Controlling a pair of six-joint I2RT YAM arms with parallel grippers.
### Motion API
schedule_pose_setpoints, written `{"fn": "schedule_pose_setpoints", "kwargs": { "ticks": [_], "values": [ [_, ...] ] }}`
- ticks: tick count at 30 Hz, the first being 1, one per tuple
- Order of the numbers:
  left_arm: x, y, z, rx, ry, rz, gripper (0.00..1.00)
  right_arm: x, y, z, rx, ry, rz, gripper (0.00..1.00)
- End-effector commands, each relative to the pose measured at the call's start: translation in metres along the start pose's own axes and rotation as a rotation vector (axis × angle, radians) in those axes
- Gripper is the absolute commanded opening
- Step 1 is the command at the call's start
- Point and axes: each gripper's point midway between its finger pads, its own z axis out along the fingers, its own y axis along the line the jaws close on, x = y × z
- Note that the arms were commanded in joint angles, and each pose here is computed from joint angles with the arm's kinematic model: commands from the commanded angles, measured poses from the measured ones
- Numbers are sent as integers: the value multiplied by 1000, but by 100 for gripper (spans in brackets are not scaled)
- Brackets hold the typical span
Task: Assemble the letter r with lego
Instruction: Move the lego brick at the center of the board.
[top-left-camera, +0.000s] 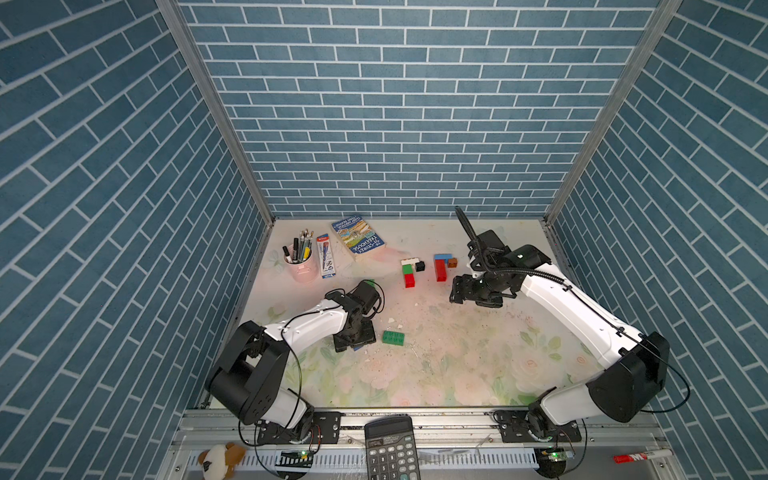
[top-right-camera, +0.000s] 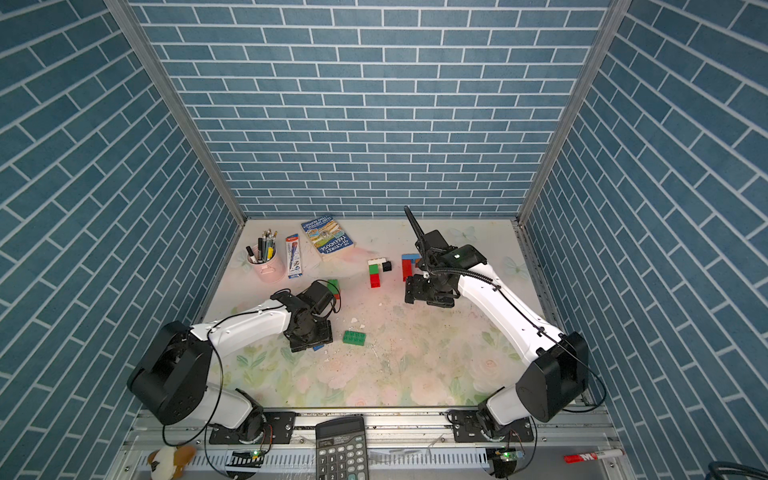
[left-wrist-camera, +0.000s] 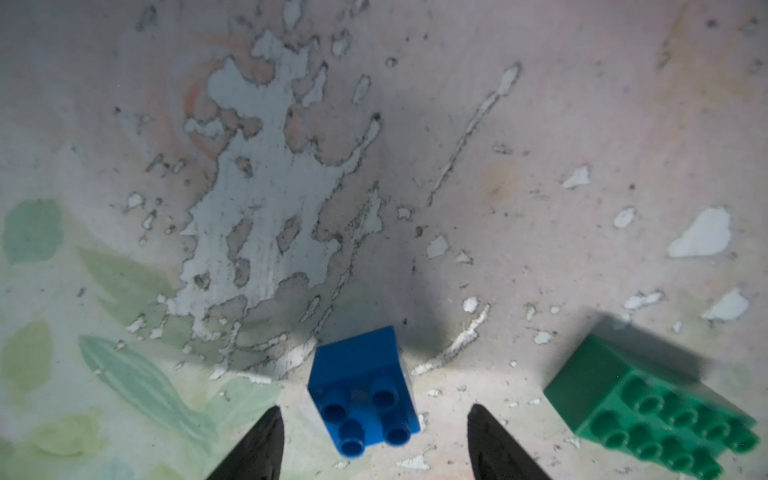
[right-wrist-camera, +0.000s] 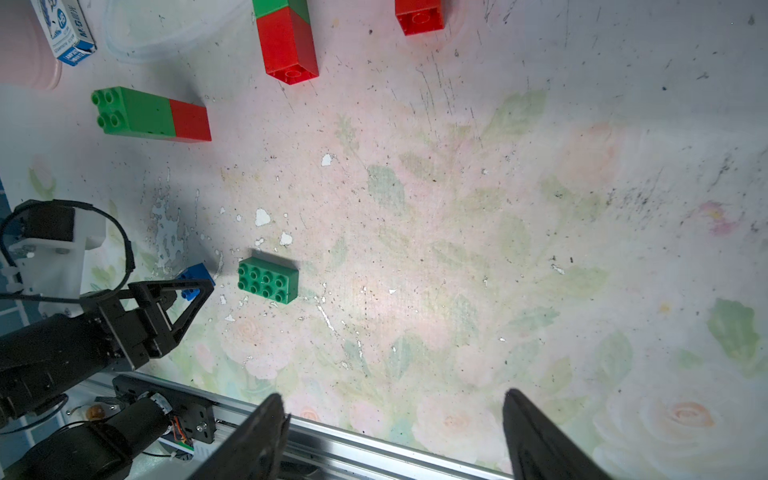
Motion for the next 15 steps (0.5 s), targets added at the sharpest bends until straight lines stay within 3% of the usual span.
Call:
{"fn": "schedule_pose_setpoints", "kwargs": {
  "ticks": [1, 8, 15],
  "values": [
    [-8, 1, -4, -52, -27, -36, 67, 2, -14, -16, 1, -18, -15, 82],
    [-4, 2, -2, -101, -1, -31, 51, 3, -38, -23, -13, -29, 29, 82],
    [3, 5, -1, -128, 2, -31, 51, 6, -48, -24, -19, -24, 42, 82]
  ]
}}
